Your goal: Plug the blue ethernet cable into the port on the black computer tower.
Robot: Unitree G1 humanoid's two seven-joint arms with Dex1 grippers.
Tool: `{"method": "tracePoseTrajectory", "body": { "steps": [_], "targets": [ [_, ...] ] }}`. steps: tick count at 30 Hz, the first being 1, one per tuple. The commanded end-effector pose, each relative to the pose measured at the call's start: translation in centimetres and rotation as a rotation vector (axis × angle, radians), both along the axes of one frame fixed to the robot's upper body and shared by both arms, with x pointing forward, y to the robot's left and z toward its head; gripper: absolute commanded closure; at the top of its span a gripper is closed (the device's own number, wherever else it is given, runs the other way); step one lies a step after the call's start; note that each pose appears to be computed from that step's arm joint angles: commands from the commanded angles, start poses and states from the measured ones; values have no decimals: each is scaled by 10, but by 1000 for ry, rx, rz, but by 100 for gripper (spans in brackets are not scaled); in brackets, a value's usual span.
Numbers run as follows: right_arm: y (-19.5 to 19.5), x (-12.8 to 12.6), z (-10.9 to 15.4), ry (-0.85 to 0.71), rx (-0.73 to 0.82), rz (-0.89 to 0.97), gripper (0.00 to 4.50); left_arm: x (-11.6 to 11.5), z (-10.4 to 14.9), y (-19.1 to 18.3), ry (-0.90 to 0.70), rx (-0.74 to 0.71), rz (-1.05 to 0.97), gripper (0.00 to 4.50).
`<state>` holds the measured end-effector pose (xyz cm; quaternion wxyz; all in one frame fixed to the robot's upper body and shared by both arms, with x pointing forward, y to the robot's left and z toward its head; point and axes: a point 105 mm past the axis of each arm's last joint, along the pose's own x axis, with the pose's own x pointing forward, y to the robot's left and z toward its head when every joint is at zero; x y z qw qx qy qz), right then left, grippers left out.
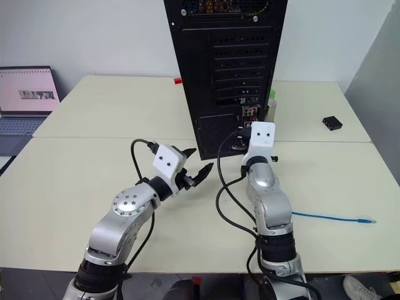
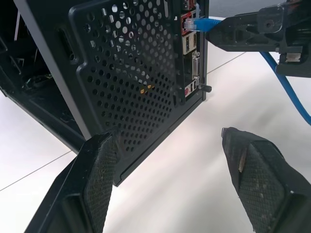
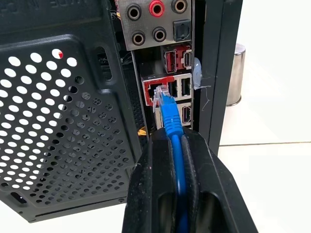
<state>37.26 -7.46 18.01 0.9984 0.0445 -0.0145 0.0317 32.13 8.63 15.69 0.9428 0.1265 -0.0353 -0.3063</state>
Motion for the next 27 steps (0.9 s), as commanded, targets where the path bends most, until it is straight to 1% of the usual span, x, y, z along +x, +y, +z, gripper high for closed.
{"method": "tracePoseTrajectory", "body": {
  "steps": [1, 10, 15, 19, 27],
  "targets": [
    [6, 0, 17, -63, -4, 23, 450, -3, 12, -5, -53, -14, -22, 98],
    [17, 3, 26, -88, -43, 67, 450, -3, 11, -5, -53, -15, -20, 98],
    [23, 3, 27, -91, -51, 86, 450, -3, 10, -6, -53, -17, -20, 98],
    [30, 2, 30, -121, -100, 108, 450, -4, 10, -6, -54, -18, -21, 98],
    [30, 2, 29, -124, -111, 106, 450, -4, 10, -7, -55, -18, -21, 98]
  ]
}}
